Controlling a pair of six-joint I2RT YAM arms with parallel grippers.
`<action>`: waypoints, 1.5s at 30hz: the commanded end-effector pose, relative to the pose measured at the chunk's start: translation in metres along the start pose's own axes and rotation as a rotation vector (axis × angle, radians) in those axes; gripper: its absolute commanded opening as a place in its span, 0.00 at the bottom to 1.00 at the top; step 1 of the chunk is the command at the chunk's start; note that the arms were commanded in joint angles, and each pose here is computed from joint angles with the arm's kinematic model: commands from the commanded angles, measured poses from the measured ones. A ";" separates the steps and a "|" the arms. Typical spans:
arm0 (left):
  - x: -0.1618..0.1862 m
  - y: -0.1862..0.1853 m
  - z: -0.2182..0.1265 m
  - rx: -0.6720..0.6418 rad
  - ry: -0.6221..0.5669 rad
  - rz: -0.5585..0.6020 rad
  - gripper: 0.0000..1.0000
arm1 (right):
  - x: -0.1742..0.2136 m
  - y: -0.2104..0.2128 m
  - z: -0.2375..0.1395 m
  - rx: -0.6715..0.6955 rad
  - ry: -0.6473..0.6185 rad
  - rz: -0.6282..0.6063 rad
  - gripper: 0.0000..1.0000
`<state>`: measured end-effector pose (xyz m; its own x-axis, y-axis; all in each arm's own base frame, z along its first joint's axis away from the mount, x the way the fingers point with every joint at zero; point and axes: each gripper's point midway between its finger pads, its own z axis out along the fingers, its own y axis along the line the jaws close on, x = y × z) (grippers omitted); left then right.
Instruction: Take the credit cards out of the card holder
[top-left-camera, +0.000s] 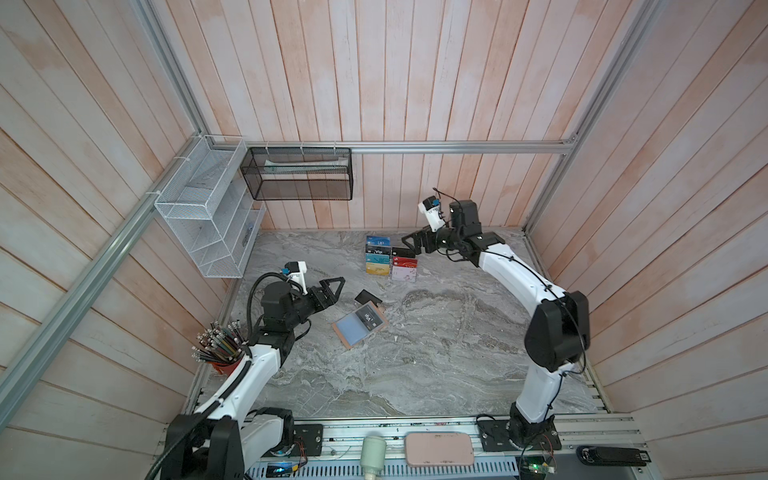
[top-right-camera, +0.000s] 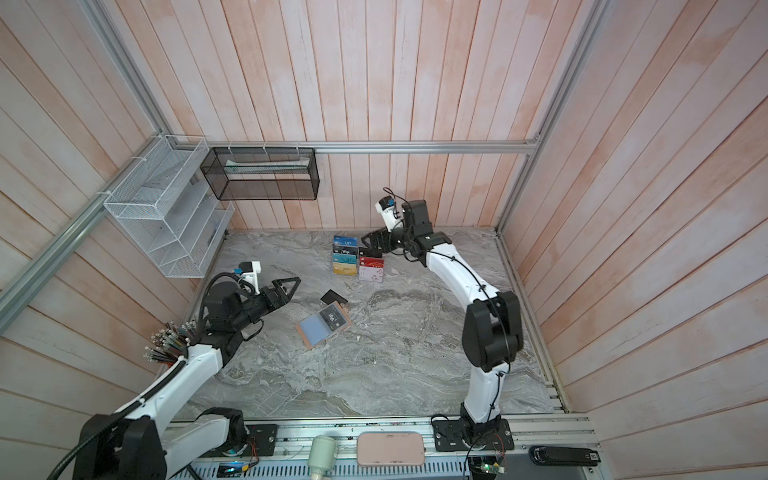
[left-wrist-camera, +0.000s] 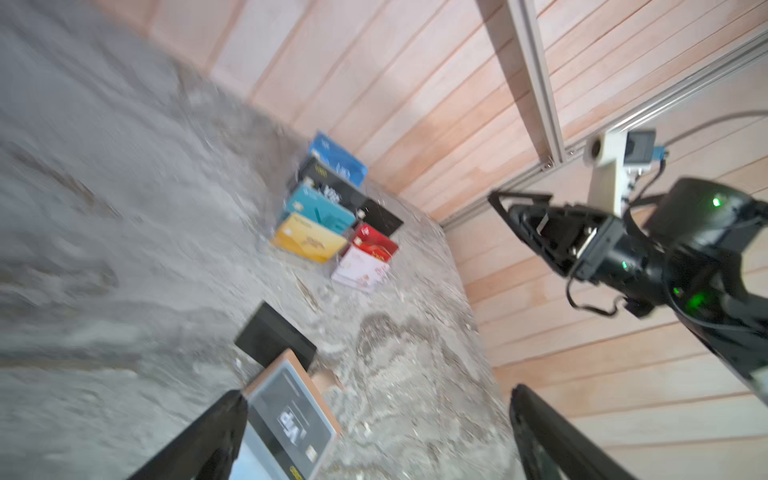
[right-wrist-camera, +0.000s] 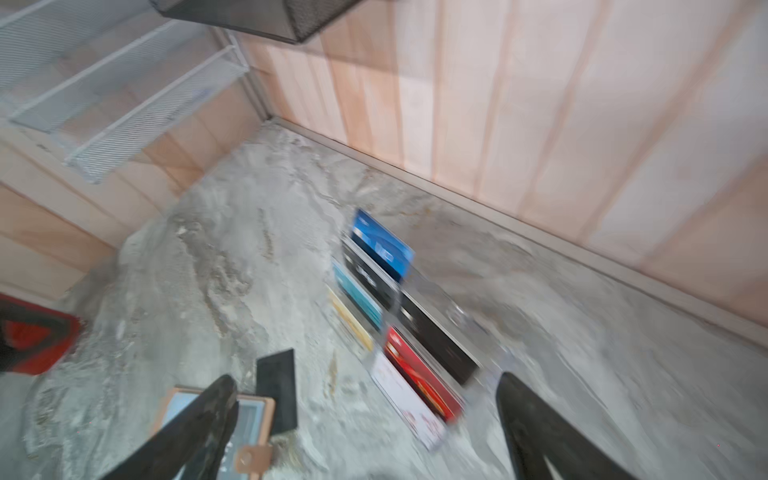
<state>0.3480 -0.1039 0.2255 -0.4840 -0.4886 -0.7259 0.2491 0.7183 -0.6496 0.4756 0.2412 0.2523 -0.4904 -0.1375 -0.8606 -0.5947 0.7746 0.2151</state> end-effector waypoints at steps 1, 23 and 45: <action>-0.018 0.071 -0.028 -0.376 -0.139 0.200 1.00 | 0.016 -0.055 -0.038 0.251 -0.136 0.120 0.98; -0.009 0.158 -0.007 -0.483 -0.320 0.554 1.00 | 0.182 -0.167 -0.200 0.967 -0.484 0.061 0.98; -0.006 0.158 -0.001 -0.524 -0.292 0.575 1.00 | 0.198 -0.183 -0.184 0.927 -0.456 0.110 0.98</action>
<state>0.3845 0.0111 0.1187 -0.1708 -0.0465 -0.9842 -0.0589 0.9976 -0.0369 0.3660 -0.0415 0.1168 -0.1436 0.0486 -0.9884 0.2636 0.9646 0.0092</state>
